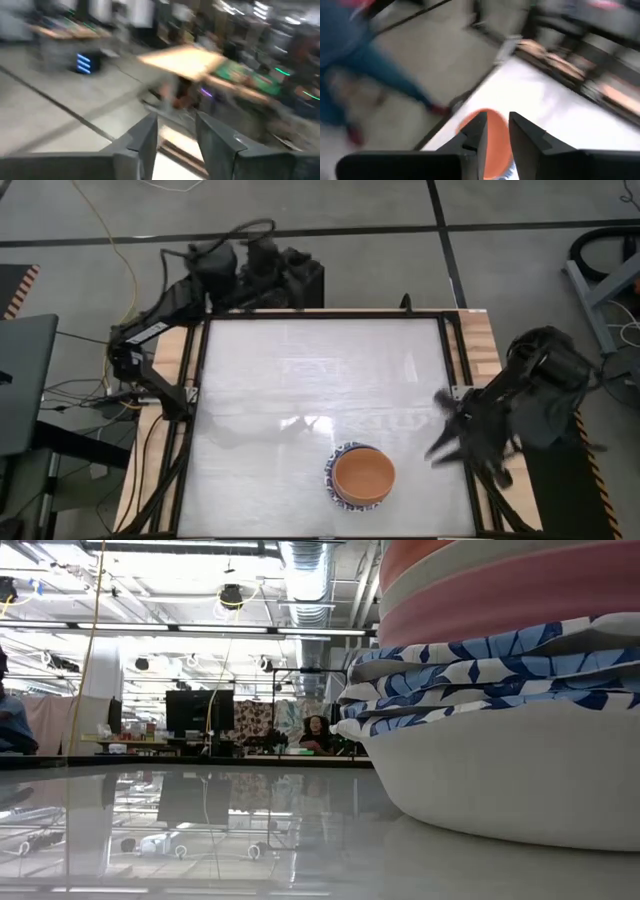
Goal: Nest bowls inside each other
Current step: Stack the light orange on top of the blue bowl
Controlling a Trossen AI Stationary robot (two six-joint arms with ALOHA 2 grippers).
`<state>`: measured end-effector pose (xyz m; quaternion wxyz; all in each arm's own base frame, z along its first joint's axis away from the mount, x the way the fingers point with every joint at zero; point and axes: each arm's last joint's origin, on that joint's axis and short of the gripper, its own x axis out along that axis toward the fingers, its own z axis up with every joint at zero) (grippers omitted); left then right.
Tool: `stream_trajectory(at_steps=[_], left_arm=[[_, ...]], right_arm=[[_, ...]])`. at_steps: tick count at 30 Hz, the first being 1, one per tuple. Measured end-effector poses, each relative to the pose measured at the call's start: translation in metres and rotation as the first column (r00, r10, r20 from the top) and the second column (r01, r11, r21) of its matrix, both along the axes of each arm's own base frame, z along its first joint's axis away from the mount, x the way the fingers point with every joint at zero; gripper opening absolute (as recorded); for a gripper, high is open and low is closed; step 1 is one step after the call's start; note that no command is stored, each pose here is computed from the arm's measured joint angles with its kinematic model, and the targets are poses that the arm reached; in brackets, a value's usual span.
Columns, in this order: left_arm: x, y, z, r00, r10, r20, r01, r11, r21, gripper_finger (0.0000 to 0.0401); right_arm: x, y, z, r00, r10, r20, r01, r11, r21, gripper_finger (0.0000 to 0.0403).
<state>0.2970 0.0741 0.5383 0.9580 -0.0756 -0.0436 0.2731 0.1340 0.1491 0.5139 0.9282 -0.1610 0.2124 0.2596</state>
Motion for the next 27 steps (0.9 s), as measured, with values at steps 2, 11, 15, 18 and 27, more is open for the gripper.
stream_trajectory(at_steps=[2, 11, 15, 18, 27], left_arm=[[0.003, -0.013, -0.006, 0.993, -0.104, -0.049, 0.101, 0.994, -0.048, 0.0101], [-0.018, -0.087, -0.011, 0.886, -0.359, -0.294, 0.391, 0.918, 0.058, 0.0004], [-0.042, -0.11, -0.014, 0.845, -0.431, -0.316, 0.469, 0.882, 0.052, 0.0], [-0.064, -0.123, -0.013, 0.828, -0.491, -0.271, 0.516, 0.856, 0.022, 0.0], [-0.096, -0.165, -0.057, 0.875, -0.468, -0.121, 0.469, 0.883, -0.024, 0.0]], right_arm=[[-0.013, -0.019, 0.006, 0.986, -0.166, -0.027, 0.169, 0.979, 0.117, 0.0086], [-0.02, 0.0, -0.081, 0.669, -0.739, 0.076, 0.701, 0.662, 0.267, 0.0012], [0.015, 0.031, -0.138, 0.581, -0.814, -0.001, 0.749, 0.534, 0.393, 0.0005], [0.05, 0.046, -0.166, 0.562, -0.825, -0.057, 0.757, 0.486, 0.437, 0.0005], [0.089, 0.09, -0.206, 0.649, -0.748, -0.139, 0.716, 0.539, 0.444, 0.0003]])
